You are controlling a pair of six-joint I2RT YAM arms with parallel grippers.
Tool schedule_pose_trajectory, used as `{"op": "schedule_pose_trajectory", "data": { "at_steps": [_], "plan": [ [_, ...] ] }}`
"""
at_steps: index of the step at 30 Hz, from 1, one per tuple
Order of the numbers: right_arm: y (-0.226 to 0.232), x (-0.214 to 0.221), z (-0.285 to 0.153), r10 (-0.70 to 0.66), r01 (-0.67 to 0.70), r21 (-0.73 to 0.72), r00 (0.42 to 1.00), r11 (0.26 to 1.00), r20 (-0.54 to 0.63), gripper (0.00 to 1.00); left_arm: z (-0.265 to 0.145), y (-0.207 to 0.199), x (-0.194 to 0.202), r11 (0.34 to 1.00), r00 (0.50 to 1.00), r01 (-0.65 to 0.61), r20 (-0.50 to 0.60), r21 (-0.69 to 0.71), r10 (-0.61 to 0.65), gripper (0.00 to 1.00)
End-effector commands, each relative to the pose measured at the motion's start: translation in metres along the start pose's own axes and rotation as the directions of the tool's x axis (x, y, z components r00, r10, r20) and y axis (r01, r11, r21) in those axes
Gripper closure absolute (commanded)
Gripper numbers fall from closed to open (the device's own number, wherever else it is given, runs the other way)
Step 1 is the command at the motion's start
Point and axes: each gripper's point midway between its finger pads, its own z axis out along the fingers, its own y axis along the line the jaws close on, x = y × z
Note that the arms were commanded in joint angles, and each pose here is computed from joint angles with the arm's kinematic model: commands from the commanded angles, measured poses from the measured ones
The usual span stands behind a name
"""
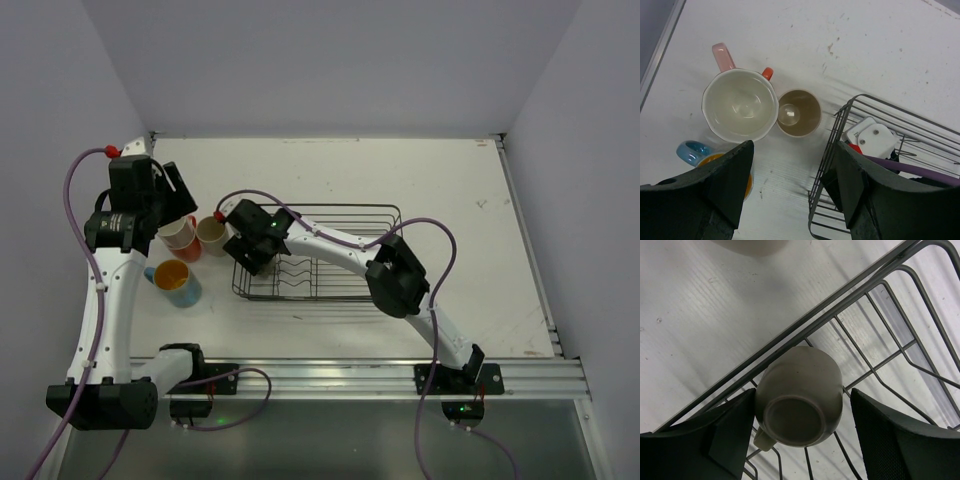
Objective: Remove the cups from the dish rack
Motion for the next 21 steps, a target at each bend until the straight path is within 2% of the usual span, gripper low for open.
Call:
{"op": "schedule_pose_trajectory", "data": {
  "at_steps": [1, 4, 6, 7, 9, 11, 14, 15, 21],
  "plan": [
    [-0.001, -0.014, -0.002, -0.006, 0.006, 0.018, 0.999, 1.000, 0.035, 0.23, 0.000, -0.002, -0.007, 1.000, 0.999, -0.016, 0.034, 0.022, 0.015, 0.30],
    [0.000, -0.015, -0.002, -0.004, 0.004, 0.013, 0.999, 1.000, 0.039, 0.30, 0.000, -0.002, -0.007, 1.000, 0.999, -0.013, 0.034, 0.024, 0.012, 0.30],
    [0.001, -0.016, -0.002, -0.003, 0.002, 0.012, 0.999, 1.000, 0.040, 0.48, -0.001, -0.003, -0.007, 0.999, 0.999, -0.014, 0.033, 0.029, 0.013, 0.30],
    [0.002, -0.016, -0.002, -0.003, 0.002, 0.006, 0.999, 1.000, 0.039, 0.62, -0.001, -0.003, -0.007, 0.999, 0.999, -0.014, 0.035, 0.029, 0.013, 0.30],
    [0.002, -0.017, -0.004, 0.005, -0.005, 0.003, 0.999, 1.000, 0.045, 0.71, -0.003, -0.003, -0.008, 0.999, 0.999, -0.014, 0.039, 0.032, 0.012, 0.30],
    [0.001, -0.022, -0.008, 0.014, -0.014, 0.006, 0.998, 1.000, 0.059, 0.76, -0.004, -0.004, -0.009, 0.999, 0.999, -0.012, 0.040, 0.036, 0.011, 0.30],
    [0.000, -0.027, -0.017, 0.020, -0.021, 0.010, 0.997, 1.000, 0.078, 0.96, -0.006, -0.007, -0.011, 0.999, 0.999, -0.009, 0.042, 0.049, 0.007, 0.30],
    [-0.002, -0.030, -0.020, 0.021, -0.022, 0.014, 0.996, 1.000, 0.086, 1.00, -0.007, -0.008, -0.011, 0.999, 0.999, -0.009, 0.044, 0.053, 0.007, 0.30],
    [-0.009, -0.040, -0.042, 0.037, -0.041, 0.036, 0.992, 0.998, 0.123, 1.00, -0.012, -0.015, -0.012, 0.996, 0.999, -0.006, 0.044, 0.094, 0.002, 0.31]
  ]
}}
